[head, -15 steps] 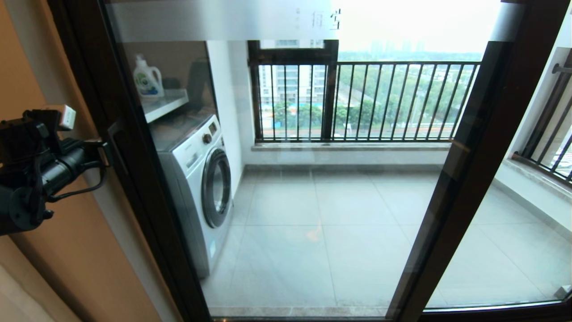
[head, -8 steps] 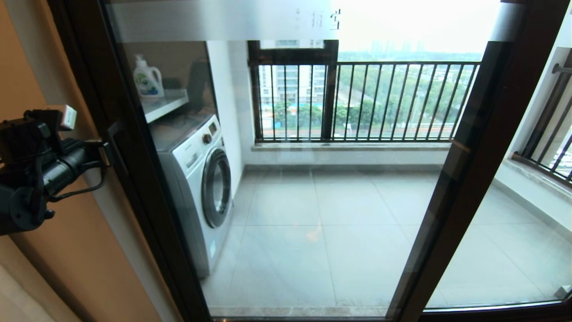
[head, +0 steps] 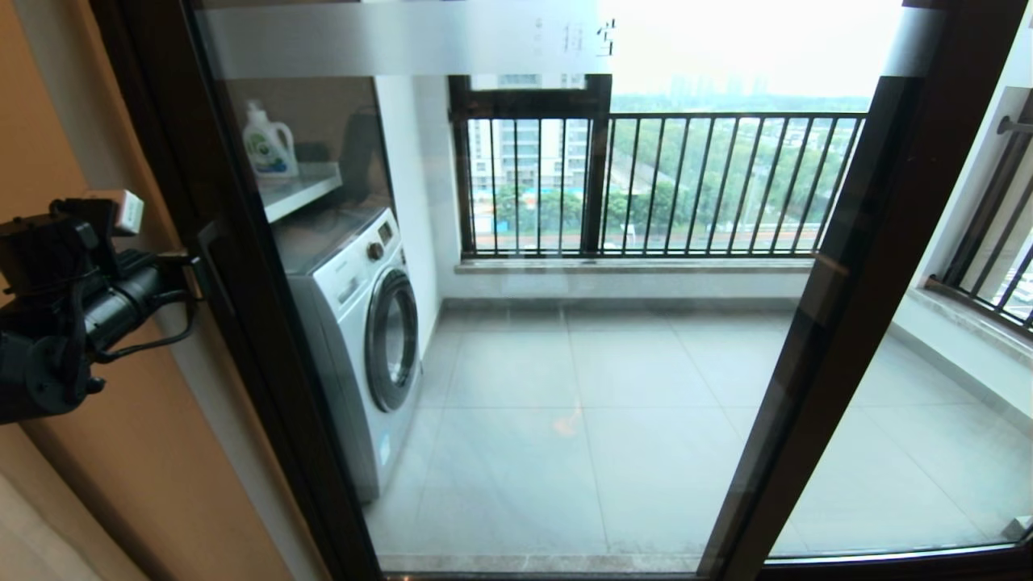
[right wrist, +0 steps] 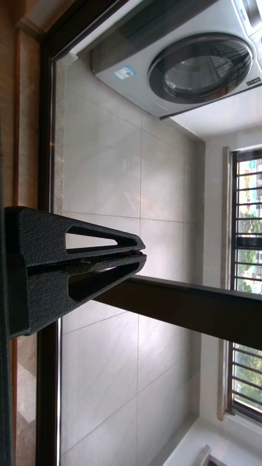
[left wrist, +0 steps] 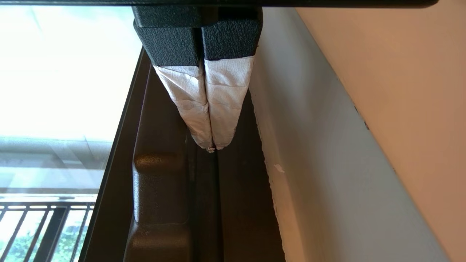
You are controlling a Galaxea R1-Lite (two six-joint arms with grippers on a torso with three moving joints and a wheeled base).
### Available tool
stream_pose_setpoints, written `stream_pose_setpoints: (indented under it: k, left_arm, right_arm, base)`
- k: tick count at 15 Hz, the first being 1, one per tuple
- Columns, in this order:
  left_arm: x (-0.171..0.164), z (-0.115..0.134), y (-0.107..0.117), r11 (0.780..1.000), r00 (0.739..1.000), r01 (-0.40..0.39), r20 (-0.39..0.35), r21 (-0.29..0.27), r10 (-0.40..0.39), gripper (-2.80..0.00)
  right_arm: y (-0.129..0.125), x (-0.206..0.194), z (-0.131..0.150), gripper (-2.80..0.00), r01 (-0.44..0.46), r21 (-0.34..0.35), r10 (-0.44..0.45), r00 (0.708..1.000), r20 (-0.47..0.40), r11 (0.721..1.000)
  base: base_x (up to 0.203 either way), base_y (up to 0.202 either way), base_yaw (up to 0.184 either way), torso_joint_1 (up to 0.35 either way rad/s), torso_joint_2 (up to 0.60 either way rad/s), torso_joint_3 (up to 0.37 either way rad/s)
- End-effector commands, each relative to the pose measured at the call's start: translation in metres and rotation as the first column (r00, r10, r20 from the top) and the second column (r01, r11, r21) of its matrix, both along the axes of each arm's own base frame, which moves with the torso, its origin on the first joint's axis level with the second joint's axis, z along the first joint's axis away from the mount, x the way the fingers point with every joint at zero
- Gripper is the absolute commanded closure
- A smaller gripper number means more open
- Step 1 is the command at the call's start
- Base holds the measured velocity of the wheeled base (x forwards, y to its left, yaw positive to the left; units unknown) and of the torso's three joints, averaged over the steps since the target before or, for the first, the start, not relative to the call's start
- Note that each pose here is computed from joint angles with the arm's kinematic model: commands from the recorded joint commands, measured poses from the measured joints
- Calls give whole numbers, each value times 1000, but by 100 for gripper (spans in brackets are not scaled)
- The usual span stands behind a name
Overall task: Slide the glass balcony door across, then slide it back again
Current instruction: Open the slid door
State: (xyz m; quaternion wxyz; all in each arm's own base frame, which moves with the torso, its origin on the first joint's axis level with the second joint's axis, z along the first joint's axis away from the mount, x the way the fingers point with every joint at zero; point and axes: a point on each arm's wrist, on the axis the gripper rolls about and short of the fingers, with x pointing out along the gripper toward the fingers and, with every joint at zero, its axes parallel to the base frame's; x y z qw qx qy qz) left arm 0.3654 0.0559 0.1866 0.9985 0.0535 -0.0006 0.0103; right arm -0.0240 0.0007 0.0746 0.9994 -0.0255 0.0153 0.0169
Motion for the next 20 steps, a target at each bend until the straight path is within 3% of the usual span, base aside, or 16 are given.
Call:
stream_pose_setpoints:
  k: [1, 7, 12, 16, 20]
  left_arm:
    - [2, 1, 7, 1000, 1000, -14, 13, 2, 14, 0]
    - [-8, 15, 46, 994, 993, -108, 54, 14, 107, 0]
    - [-18, 13, 63, 991, 990, -137, 43, 8, 137, 0]
    - [-4, 11, 64, 992, 990, -128, 52, 5, 128, 0]
    - [2, 11, 49, 996, 995, -84, 56, 5, 84, 0]
  right_arm:
    - [0, 0, 0, 0, -1, -1, 1, 1000, -1, 1000]
    - [0, 0, 0, 0, -1, -1, 1, 1000, -1, 1000]
    - [0, 0, 0, 0, -1, -1, 1, 1000, 0, 1000]
    - [0, 0, 0, 0, -1, -1, 1, 1000, 0, 1000]
    - [0, 0, 0, 0, -1, -1, 1, 1000, -1, 1000]
  base:
    - [0, 0, 0, 0, 0, 0]
    - [0, 0, 0, 0, 0, 0]
    - [0, 0, 0, 0, 0, 0]
    - [0, 0, 0, 0, 0, 0]
    - [0, 0, 0, 0, 0, 0]
